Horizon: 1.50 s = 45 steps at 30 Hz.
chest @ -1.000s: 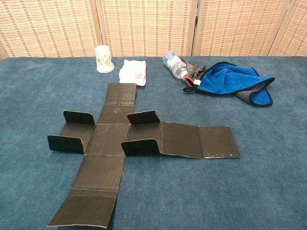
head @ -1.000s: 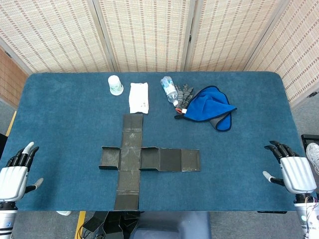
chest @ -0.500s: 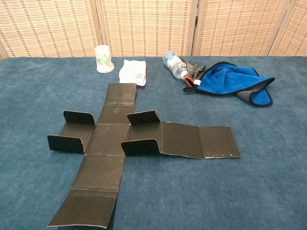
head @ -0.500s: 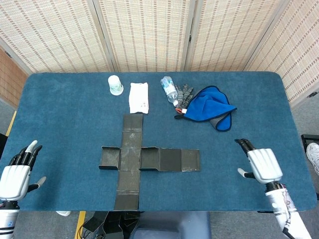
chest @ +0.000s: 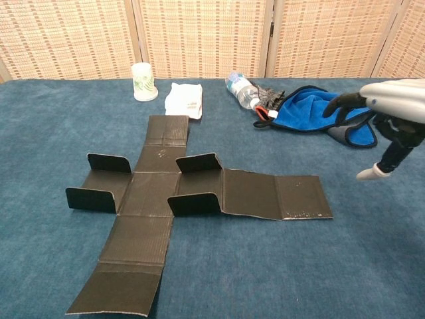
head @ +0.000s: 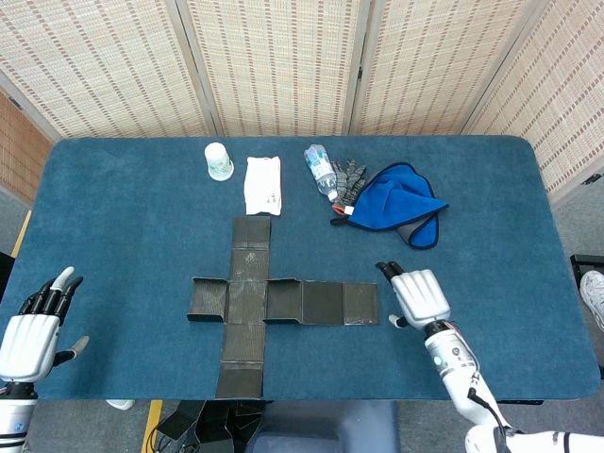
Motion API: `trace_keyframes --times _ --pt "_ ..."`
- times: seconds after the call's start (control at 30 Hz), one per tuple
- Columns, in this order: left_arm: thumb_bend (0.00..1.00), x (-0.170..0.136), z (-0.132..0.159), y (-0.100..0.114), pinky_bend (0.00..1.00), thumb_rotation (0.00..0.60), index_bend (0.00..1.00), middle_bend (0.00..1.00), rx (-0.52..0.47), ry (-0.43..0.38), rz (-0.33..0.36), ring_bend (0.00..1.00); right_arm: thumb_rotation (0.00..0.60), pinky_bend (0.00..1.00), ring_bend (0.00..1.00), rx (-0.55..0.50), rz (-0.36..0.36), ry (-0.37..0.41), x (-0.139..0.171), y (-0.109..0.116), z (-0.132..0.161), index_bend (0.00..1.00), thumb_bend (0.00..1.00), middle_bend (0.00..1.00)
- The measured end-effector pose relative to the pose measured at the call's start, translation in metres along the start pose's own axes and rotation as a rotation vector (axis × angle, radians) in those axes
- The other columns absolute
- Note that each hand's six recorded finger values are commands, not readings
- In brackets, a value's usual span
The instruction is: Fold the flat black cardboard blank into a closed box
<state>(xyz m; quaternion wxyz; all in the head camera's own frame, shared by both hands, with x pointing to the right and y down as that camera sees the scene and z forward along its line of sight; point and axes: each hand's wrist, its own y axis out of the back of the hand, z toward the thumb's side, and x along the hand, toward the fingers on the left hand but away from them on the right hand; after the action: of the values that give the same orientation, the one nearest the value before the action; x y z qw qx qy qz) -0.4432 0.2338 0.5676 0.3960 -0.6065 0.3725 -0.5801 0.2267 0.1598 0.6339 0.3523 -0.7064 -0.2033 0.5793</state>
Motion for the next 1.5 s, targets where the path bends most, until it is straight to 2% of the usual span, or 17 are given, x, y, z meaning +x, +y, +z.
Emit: trace_keyframes --times 0.2,0.5,0.93,1.5 --pt "0.13 -0.001 0.002 0.001 0.22 0.600 0.10 0.06 -0.004 -0.014 0.005 0.11 0.600 0.97 0.80 0.072 0.086 0.028 -0.015 -0.014 0.035 0.06 0.00 0.14" --pt "0.13 -0.001 0.003 -0.004 0.22 0.600 0.10 0.06 -0.007 -0.024 -0.009 0.11 0.600 0.97 0.80 0.150 0.162 0.035 -0.033 -0.033 0.083 0.05 0.00 0.14" --pt "0.13 0.002 0.007 -0.005 0.22 0.600 0.10 0.06 -0.008 -0.039 -0.011 0.11 0.600 0.97 0.80 0.223 0.198 -0.023 -0.054 -0.040 0.110 0.05 0.00 0.13" --pt "0.13 0.004 0.007 -0.005 0.22 0.600 0.10 0.06 -0.012 -0.051 -0.018 0.11 0.600 0.97 0.80 0.211 0.233 -0.070 -0.072 -0.053 0.137 0.05 0.00 0.13"
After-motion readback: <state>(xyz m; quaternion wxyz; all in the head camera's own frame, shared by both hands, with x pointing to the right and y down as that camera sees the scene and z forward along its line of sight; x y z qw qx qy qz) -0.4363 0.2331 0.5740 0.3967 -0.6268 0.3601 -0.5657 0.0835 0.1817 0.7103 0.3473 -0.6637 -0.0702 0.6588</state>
